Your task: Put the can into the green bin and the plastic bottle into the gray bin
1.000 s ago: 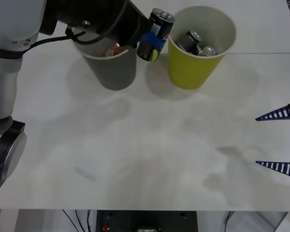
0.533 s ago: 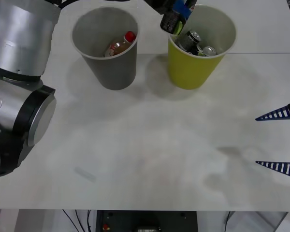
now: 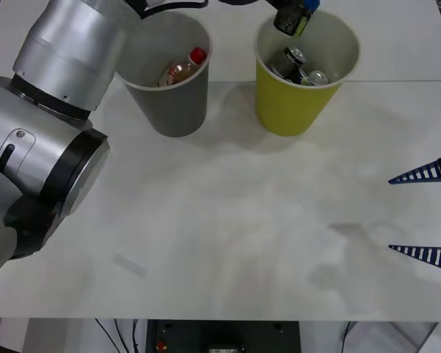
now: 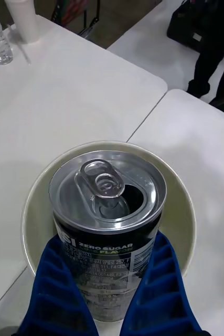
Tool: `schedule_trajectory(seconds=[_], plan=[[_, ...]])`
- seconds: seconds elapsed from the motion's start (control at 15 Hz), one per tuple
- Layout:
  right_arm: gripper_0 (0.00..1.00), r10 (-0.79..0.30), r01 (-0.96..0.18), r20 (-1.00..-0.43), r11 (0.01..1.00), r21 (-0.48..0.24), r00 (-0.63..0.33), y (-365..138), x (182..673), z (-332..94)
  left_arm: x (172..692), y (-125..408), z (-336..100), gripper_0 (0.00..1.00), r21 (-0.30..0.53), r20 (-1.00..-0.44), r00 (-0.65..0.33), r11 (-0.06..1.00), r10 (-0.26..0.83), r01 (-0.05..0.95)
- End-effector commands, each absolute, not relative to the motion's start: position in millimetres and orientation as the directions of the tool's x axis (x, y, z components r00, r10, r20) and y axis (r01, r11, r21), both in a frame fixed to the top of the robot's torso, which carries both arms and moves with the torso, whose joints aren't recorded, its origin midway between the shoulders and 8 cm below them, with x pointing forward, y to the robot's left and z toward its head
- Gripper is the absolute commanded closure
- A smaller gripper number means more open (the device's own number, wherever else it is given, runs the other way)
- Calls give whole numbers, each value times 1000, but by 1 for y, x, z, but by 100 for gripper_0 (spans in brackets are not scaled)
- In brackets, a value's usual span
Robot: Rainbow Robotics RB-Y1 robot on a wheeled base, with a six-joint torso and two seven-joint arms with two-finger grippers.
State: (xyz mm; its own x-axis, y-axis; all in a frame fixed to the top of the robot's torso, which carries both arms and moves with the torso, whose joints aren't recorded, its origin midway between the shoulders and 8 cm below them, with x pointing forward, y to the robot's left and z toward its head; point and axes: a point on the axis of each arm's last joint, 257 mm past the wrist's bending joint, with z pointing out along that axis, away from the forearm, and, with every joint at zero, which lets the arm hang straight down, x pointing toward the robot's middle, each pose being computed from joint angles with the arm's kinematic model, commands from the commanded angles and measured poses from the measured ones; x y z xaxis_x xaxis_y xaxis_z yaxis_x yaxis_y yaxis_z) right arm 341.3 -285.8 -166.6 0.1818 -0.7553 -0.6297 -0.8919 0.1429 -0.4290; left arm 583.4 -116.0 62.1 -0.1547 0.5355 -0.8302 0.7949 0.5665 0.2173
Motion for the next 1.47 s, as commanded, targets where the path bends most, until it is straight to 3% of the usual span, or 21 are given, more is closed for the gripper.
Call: schedule_trajectory(seconds=[0.07, 0.2, 0.27, 0.4, 0.93, 1.33, 1.47], plan=[[0, -755, -892, -630, 143, -429, 182, -286, 341, -167, 591, -124, 59, 98, 207, -845, -153, 578, 512, 790], [0, -755, -892, -630, 143, -429, 182, -286, 341, -167, 591, -125, 57, 90, 207, -845, -153, 577, 513, 790], [0, -755, -892, -630, 143, -429, 182, -286, 341, -167, 591, -125, 57, 77, 208, -844, -153, 578, 513, 789], [0, -755, -892, -630, 143, -429, 182, -286, 341, -167, 592, -124, 56, 0, 225, -840, -140, 570, 525, 790], [0, -755, -892, -630, 143, -429, 182, -286, 341, -167, 589, -90, 64, 0, 199, -828, -166, 559, 535, 805], [0, -755, -892, -630, 143, -429, 182, -286, 341, -167, 579, -17, 78, 0, 156, -817, -170, 495, 551, 855], [0, -755, -892, -630, 143, -429, 182, -286, 341, -167, 566, 4, 68, 0, 197, -800, -137, 471, 584, 860]])
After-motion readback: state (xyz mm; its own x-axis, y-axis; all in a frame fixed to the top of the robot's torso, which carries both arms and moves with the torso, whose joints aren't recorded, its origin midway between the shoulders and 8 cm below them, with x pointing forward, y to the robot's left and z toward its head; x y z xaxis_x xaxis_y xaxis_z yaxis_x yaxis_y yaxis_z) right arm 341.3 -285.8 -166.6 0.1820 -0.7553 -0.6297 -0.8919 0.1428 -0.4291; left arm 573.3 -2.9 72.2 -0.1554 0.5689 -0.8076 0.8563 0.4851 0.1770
